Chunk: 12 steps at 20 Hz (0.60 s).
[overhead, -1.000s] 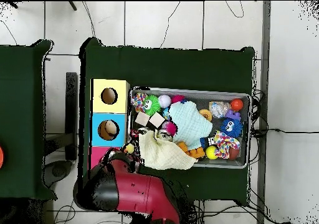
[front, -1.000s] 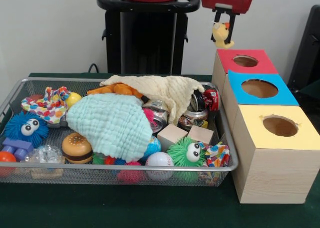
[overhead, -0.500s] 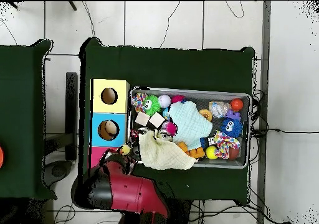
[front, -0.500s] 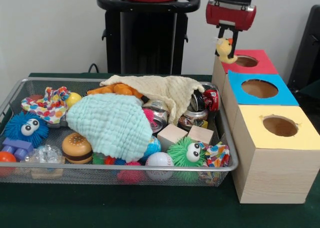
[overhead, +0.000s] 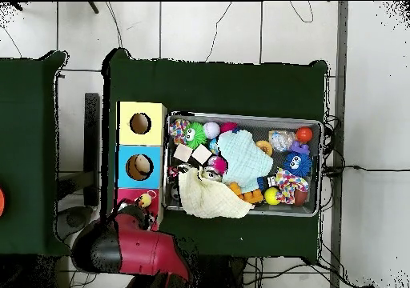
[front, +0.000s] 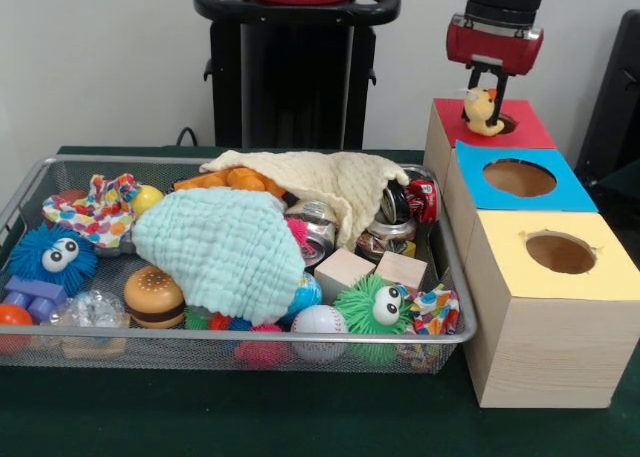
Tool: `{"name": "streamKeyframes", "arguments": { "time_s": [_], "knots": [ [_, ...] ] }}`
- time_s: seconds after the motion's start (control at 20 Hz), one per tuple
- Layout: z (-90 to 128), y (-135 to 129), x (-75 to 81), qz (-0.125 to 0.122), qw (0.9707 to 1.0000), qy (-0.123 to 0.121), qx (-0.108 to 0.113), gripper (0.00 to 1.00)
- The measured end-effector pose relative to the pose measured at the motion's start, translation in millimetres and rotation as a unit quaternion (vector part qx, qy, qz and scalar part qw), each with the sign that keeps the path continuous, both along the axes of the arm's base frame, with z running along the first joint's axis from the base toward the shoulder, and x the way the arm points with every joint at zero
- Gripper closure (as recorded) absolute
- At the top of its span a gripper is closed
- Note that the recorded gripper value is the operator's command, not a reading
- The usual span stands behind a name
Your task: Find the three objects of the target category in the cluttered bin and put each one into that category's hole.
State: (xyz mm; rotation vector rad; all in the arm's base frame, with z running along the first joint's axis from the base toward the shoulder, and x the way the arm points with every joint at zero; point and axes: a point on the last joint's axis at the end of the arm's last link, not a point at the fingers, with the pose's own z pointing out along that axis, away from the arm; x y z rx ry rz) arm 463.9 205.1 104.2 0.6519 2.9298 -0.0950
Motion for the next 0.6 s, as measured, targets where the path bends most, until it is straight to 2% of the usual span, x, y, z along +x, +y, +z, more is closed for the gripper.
{"name": "streamKeyframes", "arguments": {
  "time_s": [0.3, 0.6],
  "knots": [
    [5.8, 7.9, -10.6, -0.001, 0.9999, 0.000, -0.011, 1.00],
    [11.4, -3.0, -8.2, -0.014, 0.9998, -0.001, -0.016, 1.00]
  ]
}}
